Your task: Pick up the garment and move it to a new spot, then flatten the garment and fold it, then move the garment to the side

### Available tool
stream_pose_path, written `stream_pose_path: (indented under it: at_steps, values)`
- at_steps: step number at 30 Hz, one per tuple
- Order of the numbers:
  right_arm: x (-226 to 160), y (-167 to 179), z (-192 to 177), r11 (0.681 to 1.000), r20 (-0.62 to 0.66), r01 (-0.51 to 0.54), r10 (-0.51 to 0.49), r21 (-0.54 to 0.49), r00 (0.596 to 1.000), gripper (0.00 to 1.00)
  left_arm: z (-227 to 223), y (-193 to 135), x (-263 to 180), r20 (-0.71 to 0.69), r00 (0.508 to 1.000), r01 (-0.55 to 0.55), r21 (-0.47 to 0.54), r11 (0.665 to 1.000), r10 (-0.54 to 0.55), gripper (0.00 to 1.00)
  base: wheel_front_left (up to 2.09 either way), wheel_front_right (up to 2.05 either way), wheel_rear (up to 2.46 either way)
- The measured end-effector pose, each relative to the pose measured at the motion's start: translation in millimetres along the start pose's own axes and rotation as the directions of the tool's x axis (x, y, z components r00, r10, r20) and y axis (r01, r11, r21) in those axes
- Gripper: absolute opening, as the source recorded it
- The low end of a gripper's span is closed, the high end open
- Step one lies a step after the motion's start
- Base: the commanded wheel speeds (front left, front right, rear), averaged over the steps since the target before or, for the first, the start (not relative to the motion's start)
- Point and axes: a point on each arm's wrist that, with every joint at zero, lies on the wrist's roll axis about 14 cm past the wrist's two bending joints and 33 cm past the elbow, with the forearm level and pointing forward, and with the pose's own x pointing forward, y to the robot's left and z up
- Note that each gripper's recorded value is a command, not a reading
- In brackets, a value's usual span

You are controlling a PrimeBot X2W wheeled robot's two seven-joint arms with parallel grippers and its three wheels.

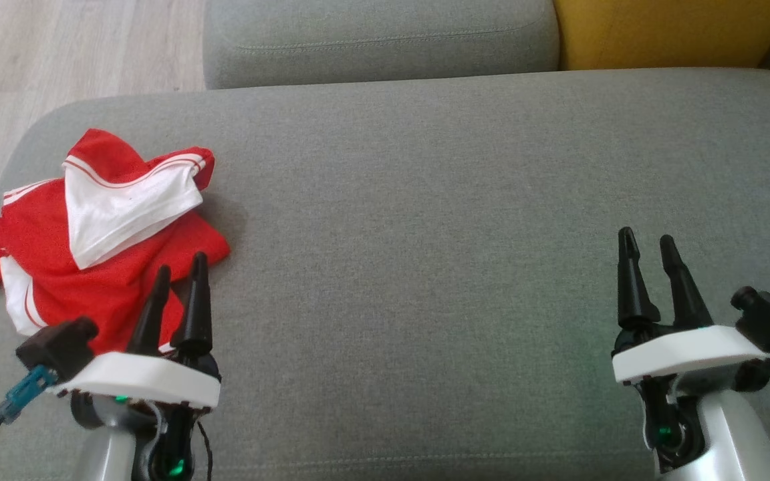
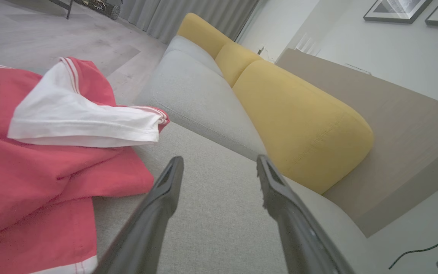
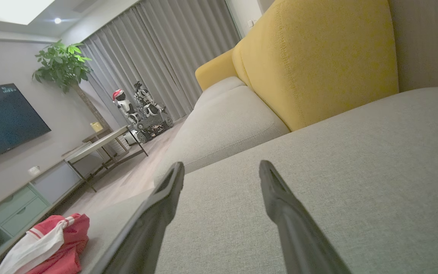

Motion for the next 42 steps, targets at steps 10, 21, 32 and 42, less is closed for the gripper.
stream_pose_path:
  at_steps: [10, 21, 32, 42]
  values:
    - [3.8, 9.8, 2.5, 0.985, 0.011, -0.039, 0.042, -0.170, 0.999, 1.00, -8.0, -3.0, -0.2, -0.036, 0.999, 0.015, 0.223, 0.975, -0.007, 1.00, 0.00, 0.00, 0.00]
    - [7.8, 24.9, 0.9, 0.929, 0.003, -0.096, 0.104, -0.356, 0.995, 1.00, -18.6, -5.1, -0.8, -0.066, 0.998, 0.044, 0.493, 0.869, -0.013, 1.00, 0.00, 0.00, 0.00]
    - [9.3, 29.6, 0.5, 0.929, 0.019, -0.110, 0.124, -0.353, 0.992, 1.00, -12.4, -8.2, 1.4, -0.013, 1.000, -0.001, 0.462, 0.887, 0.008, 1.00, 0.00, 0.00, 0.00]
    - [6.7, 29.2, -8.4, 0.940, 0.007, -0.116, 0.125, -0.322, 0.992, 1.00, -15.8, -5.0, 0.8, -0.008, 1.000, 0.008, 0.362, 0.932, -0.005, 1.00, 0.00, 0.00, 0.00]
